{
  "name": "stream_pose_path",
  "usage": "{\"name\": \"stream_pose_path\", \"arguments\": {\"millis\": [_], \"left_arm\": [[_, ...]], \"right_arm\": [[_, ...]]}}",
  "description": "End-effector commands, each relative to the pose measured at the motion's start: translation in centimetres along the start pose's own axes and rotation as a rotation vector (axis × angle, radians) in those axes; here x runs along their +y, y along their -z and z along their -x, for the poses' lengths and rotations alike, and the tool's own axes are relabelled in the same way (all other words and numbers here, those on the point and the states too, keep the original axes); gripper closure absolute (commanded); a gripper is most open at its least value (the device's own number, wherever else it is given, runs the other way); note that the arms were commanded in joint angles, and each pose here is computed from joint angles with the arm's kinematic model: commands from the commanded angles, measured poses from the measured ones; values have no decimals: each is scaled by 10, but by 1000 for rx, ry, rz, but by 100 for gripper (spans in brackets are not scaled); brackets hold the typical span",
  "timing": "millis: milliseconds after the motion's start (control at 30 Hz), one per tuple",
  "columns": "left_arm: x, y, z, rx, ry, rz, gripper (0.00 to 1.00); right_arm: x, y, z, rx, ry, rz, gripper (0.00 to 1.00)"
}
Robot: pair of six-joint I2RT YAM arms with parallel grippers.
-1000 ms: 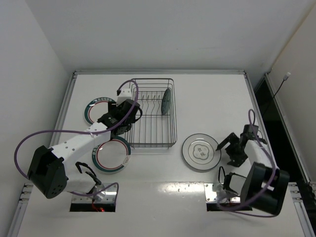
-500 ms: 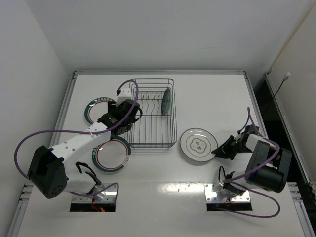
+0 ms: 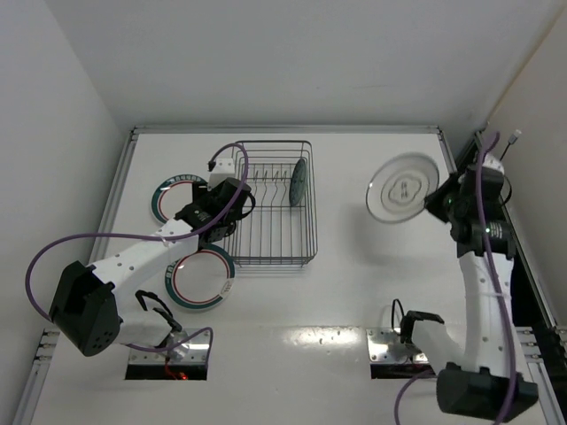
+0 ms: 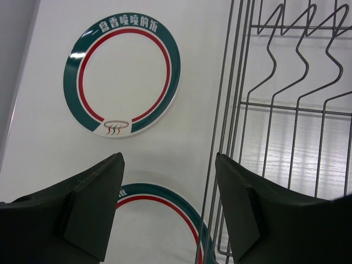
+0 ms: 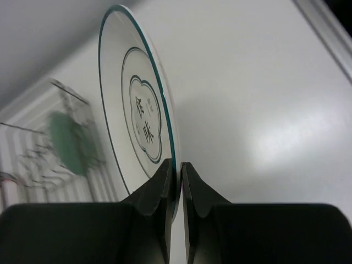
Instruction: Load the plates into the dish rack
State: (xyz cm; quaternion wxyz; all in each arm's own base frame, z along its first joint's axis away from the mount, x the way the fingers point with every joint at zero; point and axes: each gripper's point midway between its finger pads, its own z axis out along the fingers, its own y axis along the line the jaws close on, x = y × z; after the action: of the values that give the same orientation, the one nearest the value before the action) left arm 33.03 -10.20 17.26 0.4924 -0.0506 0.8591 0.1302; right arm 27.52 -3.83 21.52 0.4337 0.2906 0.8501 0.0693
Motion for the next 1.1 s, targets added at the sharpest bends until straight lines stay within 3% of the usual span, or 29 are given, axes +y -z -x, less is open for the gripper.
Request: {"name": "stream_pose_path", "arguments": {"millis": [0,200,233,267,367,467,733,1067], "left_arm": [[4,8,23,-58,66,7,36],[6,8,24,-62,66,17,36],[6,8,24,-62,66,17,36],[7,8,24,-66,67,27,36],[9,8,23,-64,69,37,36],[9,8,23,-64,69,38,36],[7,8,23,-61,78,29,36],[6,8,22,-57,78,20,36]], "right_arm": [[37,38,70,-252,-32,-80,100],[145,40,81,-295,111,-53,100],[162,17,69,-260,167,-90,100],[188,29,76,-286,187,-67,100],[240,11,70,-282,257,-84,100],[274,14,60,-298,324,-90,100],[301,-41,-4,-245,448,-141,100],[322,-73,-20,-298,605,-176,100]]}}
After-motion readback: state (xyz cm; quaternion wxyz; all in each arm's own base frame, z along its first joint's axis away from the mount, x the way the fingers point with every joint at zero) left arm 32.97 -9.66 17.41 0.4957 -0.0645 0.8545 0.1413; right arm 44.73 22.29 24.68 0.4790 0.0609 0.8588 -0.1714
